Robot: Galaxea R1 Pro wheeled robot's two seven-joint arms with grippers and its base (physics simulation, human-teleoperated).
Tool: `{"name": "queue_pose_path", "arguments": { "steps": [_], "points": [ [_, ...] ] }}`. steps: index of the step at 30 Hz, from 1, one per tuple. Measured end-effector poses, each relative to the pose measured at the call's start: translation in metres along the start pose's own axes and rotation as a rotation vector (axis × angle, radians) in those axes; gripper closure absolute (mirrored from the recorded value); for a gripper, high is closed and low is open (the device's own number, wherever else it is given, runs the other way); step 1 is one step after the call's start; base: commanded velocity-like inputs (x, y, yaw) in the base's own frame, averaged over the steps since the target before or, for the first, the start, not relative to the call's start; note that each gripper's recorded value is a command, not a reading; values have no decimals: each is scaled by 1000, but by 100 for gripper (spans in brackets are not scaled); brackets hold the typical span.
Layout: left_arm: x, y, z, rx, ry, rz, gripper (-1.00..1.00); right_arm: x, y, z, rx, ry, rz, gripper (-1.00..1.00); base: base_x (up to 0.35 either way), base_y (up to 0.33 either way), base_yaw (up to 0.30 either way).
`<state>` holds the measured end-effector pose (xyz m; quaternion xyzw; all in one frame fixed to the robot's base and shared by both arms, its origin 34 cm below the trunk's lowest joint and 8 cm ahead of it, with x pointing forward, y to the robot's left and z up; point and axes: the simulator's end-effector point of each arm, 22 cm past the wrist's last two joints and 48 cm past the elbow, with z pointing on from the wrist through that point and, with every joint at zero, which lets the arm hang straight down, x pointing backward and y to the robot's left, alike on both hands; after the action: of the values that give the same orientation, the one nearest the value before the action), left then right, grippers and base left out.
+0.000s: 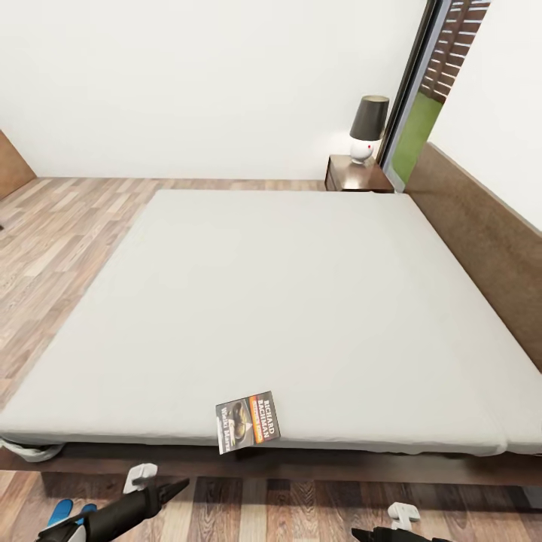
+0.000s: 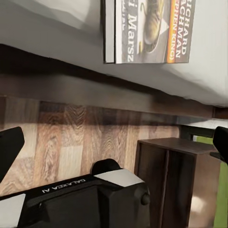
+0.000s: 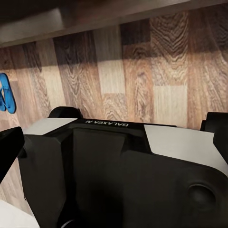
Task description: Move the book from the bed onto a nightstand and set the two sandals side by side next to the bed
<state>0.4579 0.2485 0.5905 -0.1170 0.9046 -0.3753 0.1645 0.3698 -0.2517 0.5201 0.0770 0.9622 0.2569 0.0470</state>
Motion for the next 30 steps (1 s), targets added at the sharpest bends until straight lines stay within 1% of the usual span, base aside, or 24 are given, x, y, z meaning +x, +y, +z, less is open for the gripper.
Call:
{"name": "queue_pose_path", "arguments": {
  "steps": [2, 9, 30],
  "points": [
    [1, 3, 1, -12, -5, 2, -100, 0, 0, 0, 0, 0, 1, -100, 0, 0, 0],
    [5, -1, 6, -8, -8, -4, -100, 0, 0, 0, 0, 0, 1, -100, 0, 0, 0],
    [6, 0, 6, -10, -6, -8, -100, 0, 0, 0, -2, 0, 0, -100, -5, 0, 0]
  ]
}}
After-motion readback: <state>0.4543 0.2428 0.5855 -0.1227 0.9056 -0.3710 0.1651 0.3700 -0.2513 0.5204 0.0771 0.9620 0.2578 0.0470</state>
